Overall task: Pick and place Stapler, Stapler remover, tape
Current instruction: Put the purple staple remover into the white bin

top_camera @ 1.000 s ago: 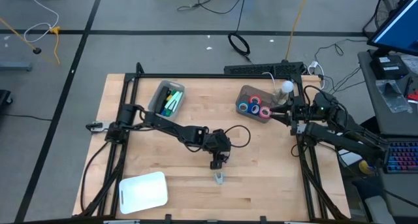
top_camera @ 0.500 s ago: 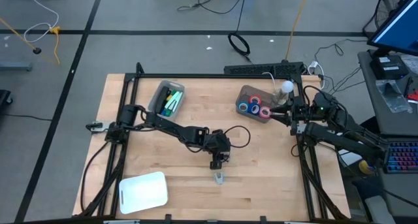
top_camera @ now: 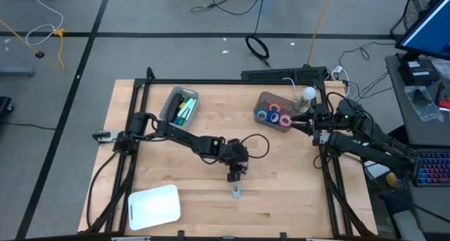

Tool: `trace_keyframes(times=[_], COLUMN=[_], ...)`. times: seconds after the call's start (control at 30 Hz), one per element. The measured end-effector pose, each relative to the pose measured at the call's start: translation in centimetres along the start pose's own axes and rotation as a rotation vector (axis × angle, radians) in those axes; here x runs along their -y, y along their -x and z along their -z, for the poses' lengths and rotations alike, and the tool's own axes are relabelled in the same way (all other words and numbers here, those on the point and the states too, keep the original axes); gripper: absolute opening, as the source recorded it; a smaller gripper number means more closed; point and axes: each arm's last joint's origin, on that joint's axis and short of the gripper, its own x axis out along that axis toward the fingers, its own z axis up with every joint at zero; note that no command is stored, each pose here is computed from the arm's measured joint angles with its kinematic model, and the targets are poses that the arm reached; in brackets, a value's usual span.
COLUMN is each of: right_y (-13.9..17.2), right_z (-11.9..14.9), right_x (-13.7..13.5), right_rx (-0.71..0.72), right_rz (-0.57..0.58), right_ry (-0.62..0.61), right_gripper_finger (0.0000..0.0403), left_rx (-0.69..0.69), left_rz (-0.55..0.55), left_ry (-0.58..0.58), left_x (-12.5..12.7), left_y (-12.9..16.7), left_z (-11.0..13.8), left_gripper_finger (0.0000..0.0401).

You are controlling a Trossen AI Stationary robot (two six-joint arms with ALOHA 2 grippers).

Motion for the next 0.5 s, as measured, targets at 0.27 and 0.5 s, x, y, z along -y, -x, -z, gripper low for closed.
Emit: trace_keyframes(times=[0.27, 0.5], right_y=[0.00, 0.00], right_z=[0.00, 0.00], right_x=[0.00, 0.00], right_rx=[0.000, 0.000], right_rz=[0.000, 0.000], right_ry=[0.000, 0.000], right_gripper_finger=[0.0130, 0.0130], left_rx=[-0.001, -0.004], left_rz=[0.000, -0.005], left_ry=[0.002, 0.002], left_x=[0.00, -0.02], left_y=[0.00, 0.00], left_z=[0.01, 0.05], left_gripper_finger=[0.0131, 0.0131])
